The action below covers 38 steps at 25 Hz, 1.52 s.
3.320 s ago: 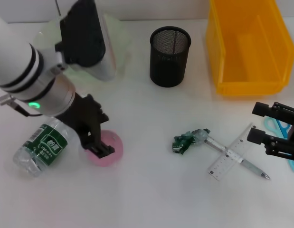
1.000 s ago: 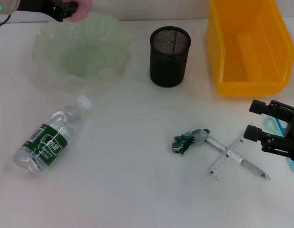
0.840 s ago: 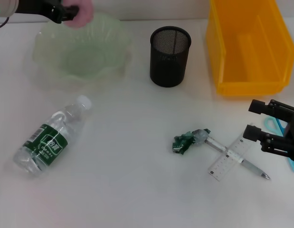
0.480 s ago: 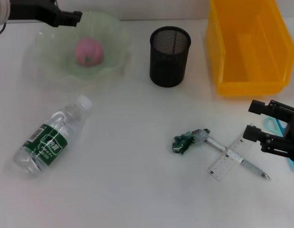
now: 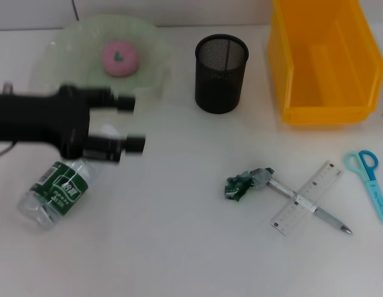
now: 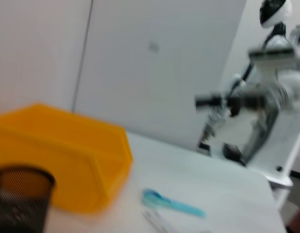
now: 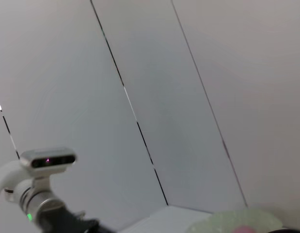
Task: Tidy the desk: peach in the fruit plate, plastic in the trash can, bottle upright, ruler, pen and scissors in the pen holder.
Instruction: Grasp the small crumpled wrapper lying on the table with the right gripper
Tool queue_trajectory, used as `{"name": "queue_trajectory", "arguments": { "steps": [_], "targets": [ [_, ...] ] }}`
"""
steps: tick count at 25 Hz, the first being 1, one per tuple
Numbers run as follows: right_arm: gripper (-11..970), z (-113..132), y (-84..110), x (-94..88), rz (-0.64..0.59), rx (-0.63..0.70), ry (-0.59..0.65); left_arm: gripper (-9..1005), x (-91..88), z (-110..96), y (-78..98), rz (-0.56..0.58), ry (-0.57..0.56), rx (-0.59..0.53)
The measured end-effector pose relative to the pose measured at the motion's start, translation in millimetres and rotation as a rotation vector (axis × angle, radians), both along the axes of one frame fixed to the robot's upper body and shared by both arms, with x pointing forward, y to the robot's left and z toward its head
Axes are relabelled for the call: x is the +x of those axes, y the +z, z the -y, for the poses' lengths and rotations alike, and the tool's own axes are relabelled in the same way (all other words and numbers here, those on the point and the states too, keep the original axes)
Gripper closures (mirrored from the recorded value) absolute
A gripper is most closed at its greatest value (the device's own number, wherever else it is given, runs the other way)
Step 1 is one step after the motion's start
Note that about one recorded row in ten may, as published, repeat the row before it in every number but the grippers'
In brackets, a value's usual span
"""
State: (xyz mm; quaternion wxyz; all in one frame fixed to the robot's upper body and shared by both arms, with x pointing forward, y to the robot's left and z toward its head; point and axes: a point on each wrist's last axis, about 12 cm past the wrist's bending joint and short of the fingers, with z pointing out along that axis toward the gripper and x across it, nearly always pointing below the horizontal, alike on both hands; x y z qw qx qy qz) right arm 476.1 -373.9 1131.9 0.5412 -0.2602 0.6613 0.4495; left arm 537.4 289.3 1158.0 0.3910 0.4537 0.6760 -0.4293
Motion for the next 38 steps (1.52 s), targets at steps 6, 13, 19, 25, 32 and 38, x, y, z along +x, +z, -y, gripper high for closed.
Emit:
{"name": "queue_trajectory", "arguments": {
  "steps": [6,13,19,25,32,38],
  "targets": [
    [192,-8.4,77.4,39.3,-0.099,-0.332,0.132,162,-28.9,-12.0,-35.6,-0.108,-0.009,0.058],
    [193,-100.8,117.5,69.5,-0.146,-0.813,0.301,162,-38.6,-13.1,-44.6,-0.138,0.000,0.044],
    [195,-165.2,81.5,86.9,-0.126,-0.991,0.392,163,-40.0,-10.8,-46.6,-0.142,-0.006,0.040],
    [196,-202.1,46.6,97.0,-0.092,-1.155,0.448,163,-40.2,-11.1,-47.9,-0.153,-0.010,0.037],
    [197,-228.4,29.3,104.5,-0.036,-1.243,0.480,163,-39.0,-9.1,-48.8,-0.158,-0.013,0.033],
    [198,-242.1,9.8,102.8,-0.026,-1.292,0.526,163,-37.5,-6.4,-48.3,-0.156,-0.017,0.030]
  ]
}}
